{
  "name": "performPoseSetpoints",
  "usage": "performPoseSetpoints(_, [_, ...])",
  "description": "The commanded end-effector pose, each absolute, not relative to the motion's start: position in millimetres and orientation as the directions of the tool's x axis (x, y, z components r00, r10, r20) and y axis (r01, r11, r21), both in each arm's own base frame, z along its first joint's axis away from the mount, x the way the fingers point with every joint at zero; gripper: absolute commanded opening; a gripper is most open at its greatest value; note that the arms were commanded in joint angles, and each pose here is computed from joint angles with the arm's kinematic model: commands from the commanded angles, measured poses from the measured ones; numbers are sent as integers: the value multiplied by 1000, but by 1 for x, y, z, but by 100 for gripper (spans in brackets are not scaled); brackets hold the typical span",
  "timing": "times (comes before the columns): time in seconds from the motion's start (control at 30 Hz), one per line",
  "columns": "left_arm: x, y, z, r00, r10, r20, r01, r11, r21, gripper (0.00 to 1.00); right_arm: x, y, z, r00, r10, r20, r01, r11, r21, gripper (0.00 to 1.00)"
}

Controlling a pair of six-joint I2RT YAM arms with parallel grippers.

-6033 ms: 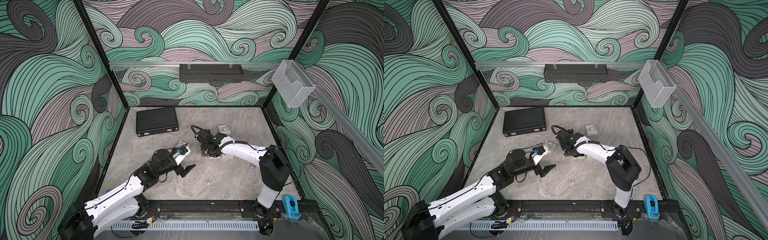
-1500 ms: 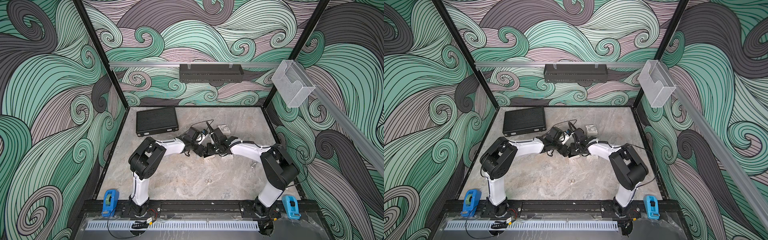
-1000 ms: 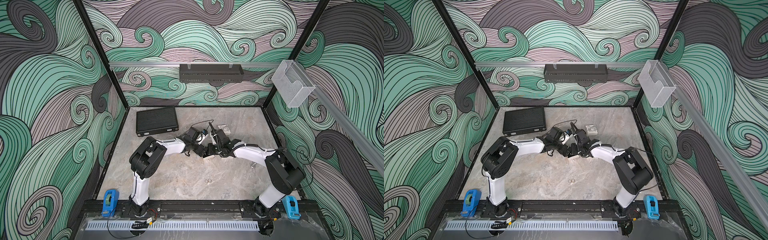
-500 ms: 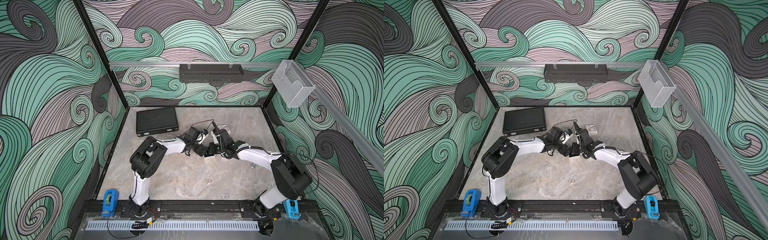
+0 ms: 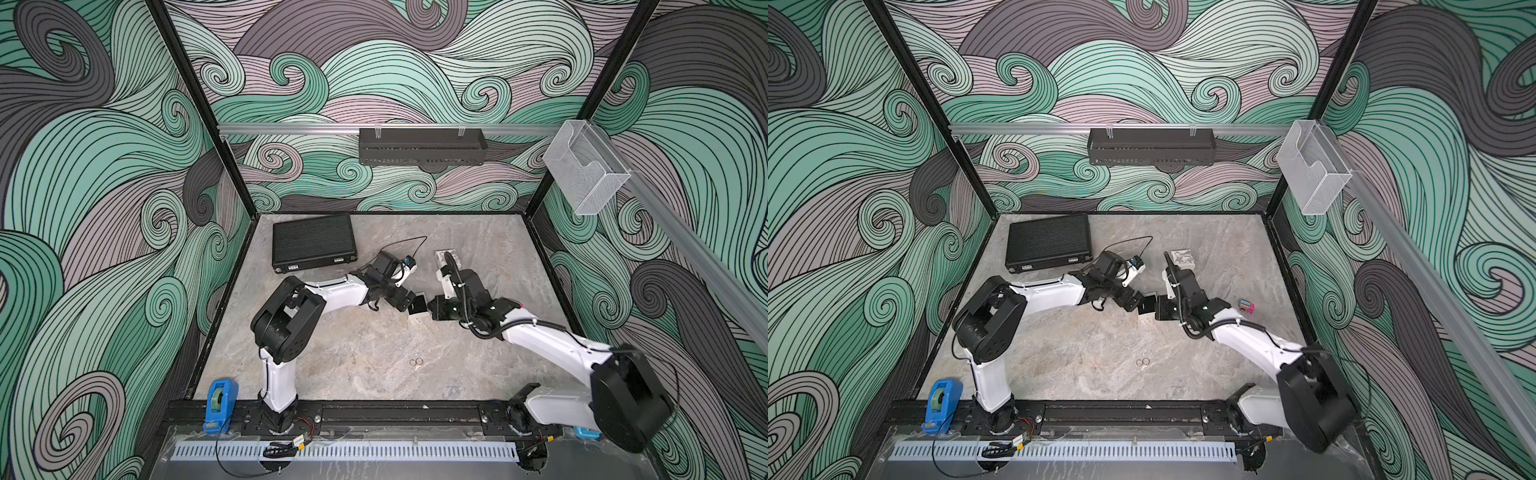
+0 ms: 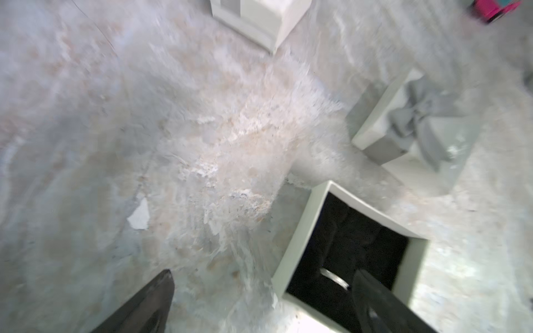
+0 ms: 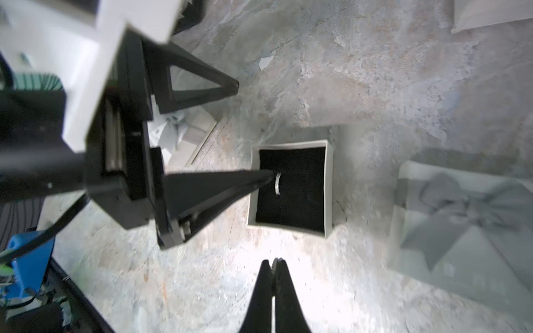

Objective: Take the rings out of the lift-off lid box
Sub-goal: Take out the ring from the jewelry box, then place the ring at the center of the board.

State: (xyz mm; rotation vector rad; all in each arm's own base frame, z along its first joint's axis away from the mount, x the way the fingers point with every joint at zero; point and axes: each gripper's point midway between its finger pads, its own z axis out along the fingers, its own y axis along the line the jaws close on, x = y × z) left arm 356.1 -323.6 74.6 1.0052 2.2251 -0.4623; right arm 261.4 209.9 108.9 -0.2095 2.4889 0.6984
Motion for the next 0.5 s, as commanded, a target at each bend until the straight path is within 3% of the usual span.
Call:
performPoseSetpoints(0.0, [347, -317, 107, -460, 522, -719, 773, 633, -35, 98, 223, 197, 107, -875, -25, -483, -280, 839, 466, 0])
performPoseSetpoints(0.23, [332, -302, 119, -462, 501, -732, 758, 651, -33, 97, 177, 191, 91, -928, 16, -372, -219, 785, 580, 0])
performPoseSetpoints(0.47, [325, -297, 120, -467, 502, -727, 759, 650, -39, 98, 166, 205, 64, -966, 76, -247, -119, 717, 687, 0])
